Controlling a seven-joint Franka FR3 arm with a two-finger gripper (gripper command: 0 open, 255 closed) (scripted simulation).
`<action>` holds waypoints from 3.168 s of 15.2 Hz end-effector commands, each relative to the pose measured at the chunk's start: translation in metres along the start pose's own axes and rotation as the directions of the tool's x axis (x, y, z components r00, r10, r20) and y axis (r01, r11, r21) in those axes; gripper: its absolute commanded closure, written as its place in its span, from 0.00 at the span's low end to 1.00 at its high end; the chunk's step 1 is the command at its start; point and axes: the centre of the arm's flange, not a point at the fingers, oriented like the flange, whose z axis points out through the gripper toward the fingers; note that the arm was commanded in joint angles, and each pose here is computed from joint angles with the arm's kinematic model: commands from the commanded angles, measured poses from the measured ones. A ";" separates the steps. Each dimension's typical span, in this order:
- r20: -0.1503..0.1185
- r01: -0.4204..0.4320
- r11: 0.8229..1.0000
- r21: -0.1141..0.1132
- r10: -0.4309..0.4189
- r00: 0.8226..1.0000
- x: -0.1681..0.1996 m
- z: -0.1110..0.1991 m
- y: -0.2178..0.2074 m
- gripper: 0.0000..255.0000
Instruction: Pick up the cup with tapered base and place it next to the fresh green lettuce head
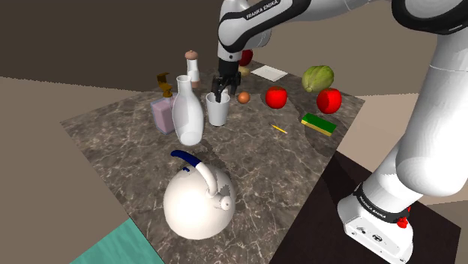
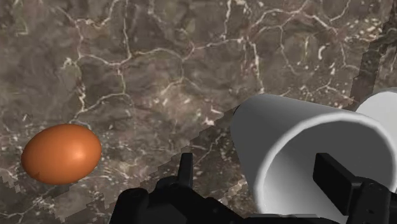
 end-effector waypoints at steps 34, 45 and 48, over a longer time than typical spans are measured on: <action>0.000 0.000 1.000 0.000 0.000 1.000 -0.001 -0.065 -0.007 1.00; 0.000 0.000 1.000 0.000 0.000 1.000 -0.002 -0.123 -0.013 1.00; 0.000 0.000 1.000 0.000 0.000 1.000 -0.002 -0.138 -0.014 1.00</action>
